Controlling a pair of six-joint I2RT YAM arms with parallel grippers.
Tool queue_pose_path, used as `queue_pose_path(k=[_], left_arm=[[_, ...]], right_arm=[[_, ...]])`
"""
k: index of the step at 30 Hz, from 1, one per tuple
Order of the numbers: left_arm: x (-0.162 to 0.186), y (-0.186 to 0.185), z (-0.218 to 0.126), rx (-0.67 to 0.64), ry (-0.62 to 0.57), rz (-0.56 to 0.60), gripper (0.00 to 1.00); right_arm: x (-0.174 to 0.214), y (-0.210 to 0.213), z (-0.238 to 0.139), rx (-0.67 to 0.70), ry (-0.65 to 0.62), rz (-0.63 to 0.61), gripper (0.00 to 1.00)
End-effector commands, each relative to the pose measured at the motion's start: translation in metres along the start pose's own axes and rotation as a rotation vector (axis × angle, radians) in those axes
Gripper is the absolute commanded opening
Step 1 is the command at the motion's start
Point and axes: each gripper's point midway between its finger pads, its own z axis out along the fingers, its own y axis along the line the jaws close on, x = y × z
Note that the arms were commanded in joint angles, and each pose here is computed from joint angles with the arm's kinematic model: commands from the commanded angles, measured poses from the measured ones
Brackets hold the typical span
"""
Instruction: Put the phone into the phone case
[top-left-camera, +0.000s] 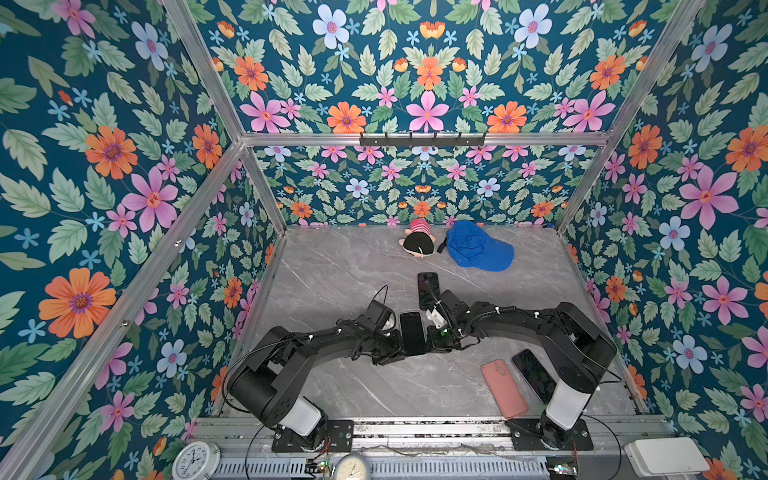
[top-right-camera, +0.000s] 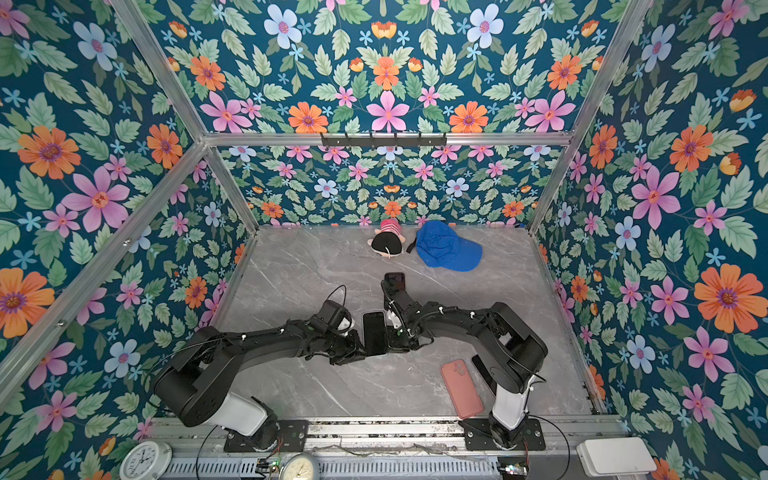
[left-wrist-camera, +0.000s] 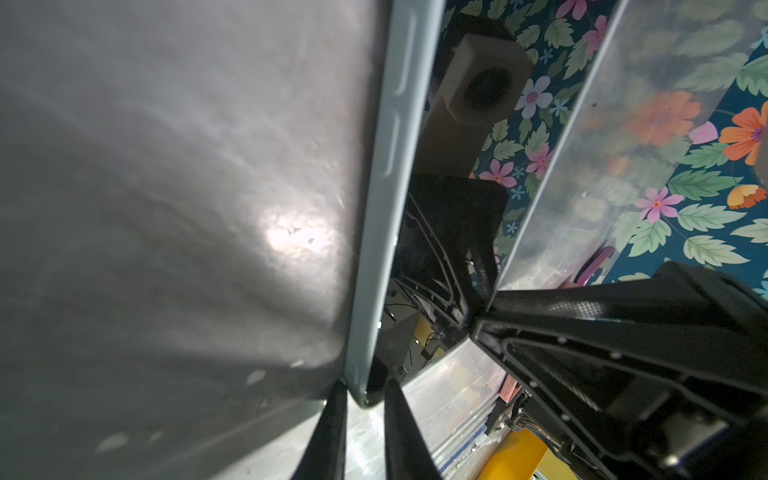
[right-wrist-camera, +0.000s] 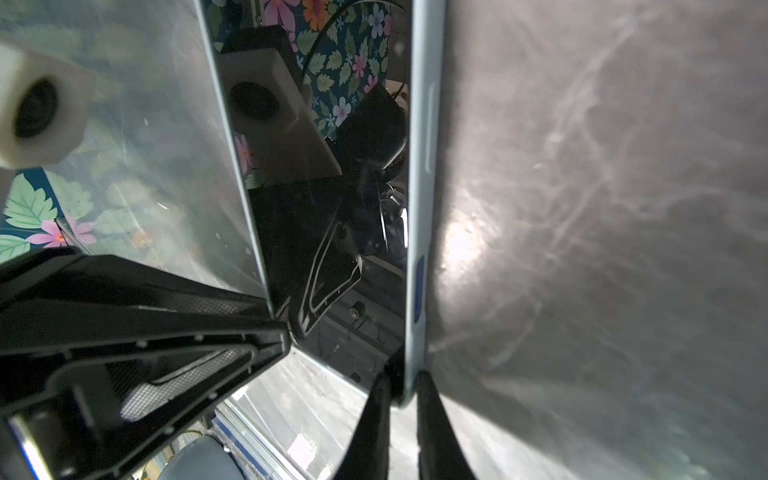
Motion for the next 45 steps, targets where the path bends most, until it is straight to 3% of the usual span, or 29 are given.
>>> queue_pose_path(k=[1, 21, 35, 40, 45], left_arm=[[0.000, 0.002, 0.000, -0.014, 0.001, 0.007, 0.19], [-0.001, 0.000, 0.000, -0.011, 0.000, 0.016, 0.01], [-0.001, -0.001, -0.004, -0.018, -0.007, 0.028, 0.00], [-0.002, -0.004, -0.014, -0.031, -0.028, 0.060, 0.12], [-0.020, -0.013, -0.024, -0.070, -0.058, 0.102, 0.28]], right_arm=[[0.000, 0.003, 0.001, -0.016, 0.001, 0.006, 0.13], [-0.001, 0.005, 0.001, -0.024, -0.002, 0.007, 0.09], [-0.002, 0.007, -0.011, -0.011, -0.030, -0.005, 0.10], [-0.011, 0.008, -0.028, 0.004, -0.065, -0.021, 0.22], [-0.032, 0.007, -0.050, 0.032, -0.135, -0.052, 0.27]])
